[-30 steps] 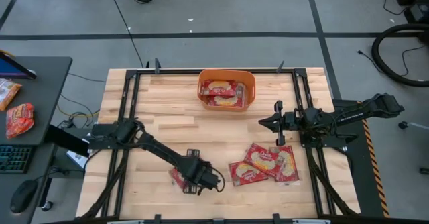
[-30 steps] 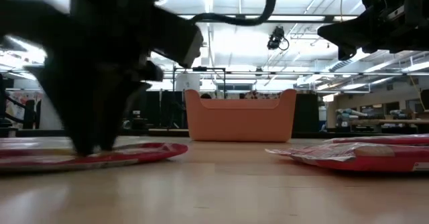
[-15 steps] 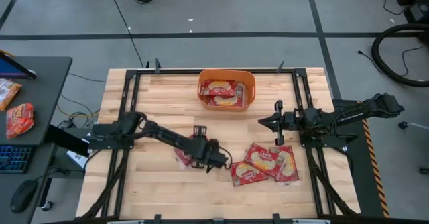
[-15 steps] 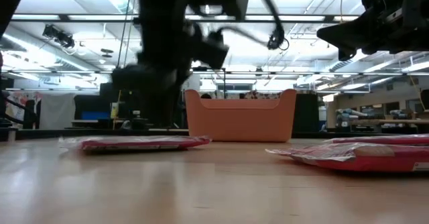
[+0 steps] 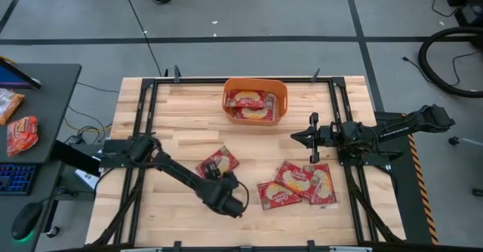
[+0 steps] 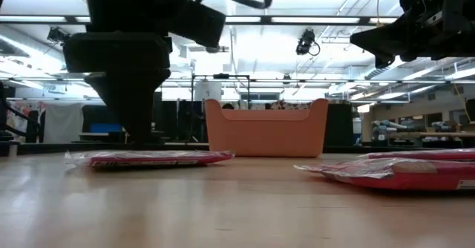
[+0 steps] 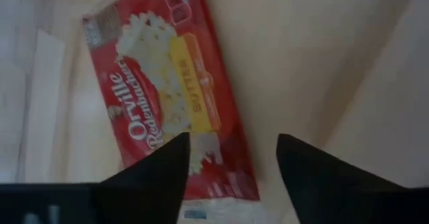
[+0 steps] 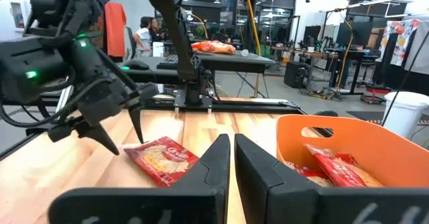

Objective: Sort popcorn bags into baskets
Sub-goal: Put the red popcorn bag into the orange bin

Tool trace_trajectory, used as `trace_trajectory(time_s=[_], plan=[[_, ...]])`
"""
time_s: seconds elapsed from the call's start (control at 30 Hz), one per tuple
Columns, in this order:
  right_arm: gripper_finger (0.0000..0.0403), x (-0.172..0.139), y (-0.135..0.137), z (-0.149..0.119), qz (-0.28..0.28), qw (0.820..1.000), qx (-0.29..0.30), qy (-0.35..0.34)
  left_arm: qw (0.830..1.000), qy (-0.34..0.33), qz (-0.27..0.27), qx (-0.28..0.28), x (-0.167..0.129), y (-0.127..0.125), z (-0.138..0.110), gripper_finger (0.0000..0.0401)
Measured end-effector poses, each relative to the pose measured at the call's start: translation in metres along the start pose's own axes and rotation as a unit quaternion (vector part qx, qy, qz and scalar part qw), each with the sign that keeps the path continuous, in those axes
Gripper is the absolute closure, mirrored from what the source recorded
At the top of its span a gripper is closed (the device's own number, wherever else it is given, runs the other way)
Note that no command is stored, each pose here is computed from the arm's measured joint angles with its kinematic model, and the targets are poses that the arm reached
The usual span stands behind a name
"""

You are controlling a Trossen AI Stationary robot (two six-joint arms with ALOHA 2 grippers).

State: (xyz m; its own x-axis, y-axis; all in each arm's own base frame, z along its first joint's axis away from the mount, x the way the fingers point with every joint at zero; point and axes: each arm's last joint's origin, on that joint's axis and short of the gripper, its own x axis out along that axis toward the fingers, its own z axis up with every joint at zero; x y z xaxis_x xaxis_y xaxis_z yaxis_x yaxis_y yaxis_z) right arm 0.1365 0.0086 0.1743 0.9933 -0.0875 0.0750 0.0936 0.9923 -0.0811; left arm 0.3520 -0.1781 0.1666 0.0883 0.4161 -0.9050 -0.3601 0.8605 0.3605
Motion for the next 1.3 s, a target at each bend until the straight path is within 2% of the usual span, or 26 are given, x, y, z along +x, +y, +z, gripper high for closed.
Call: trace_trajectory(time_s=[0.13, 0.3, 0.53, 0.77, 0.93, 1.1, 1.3], plan=[[0.0376, 0.000, 0.000, 0.000, 0.000, 1.000, -0.001, 0.000, 0.999, -0.037, 0.030, 0.002, 0.005, -0.004, 0.001, 0.0137], [0.0376, 0.000, 0.000, 0.000, 0.000, 1.000, -0.001, 0.000, 0.998, -0.030, 0.045, 0.007, 0.028, -0.018, -0.001, 0.0134], [0.0376, 0.000, 0.000, 0.000, 0.001, 1.000, -0.001, 0.000, 0.995, 0.002, 0.099, 0.015, 0.036, -0.013, -0.009, 0.0165], [0.0376, 0.000, 0.000, 0.000, 0.001, 1.000, -0.001, 0.000, 0.993, 0.015, 0.112, 0.028, 0.036, -0.011, -0.012, 0.0202], [0.0376, 0.000, 0.000, 0.000, 0.001, 1.000, -0.001, 0.000, 0.989, 0.037, 0.134, 0.042, 0.049, -0.005, -0.022, 0.0220], [0.0376, 0.000, 0.000, 0.000, 0.001, 1.000, -0.001, 0.000, 0.985, 0.059, 0.151, 0.056, 0.060, 0.000, -0.035, 0.0266], [0.0376, 0.000, 0.000, 0.000, 0.001, 1.000, -0.002, 0.000, 0.985, 0.056, 0.144, 0.080, 0.057, -0.001, -0.035, 0.0382]])
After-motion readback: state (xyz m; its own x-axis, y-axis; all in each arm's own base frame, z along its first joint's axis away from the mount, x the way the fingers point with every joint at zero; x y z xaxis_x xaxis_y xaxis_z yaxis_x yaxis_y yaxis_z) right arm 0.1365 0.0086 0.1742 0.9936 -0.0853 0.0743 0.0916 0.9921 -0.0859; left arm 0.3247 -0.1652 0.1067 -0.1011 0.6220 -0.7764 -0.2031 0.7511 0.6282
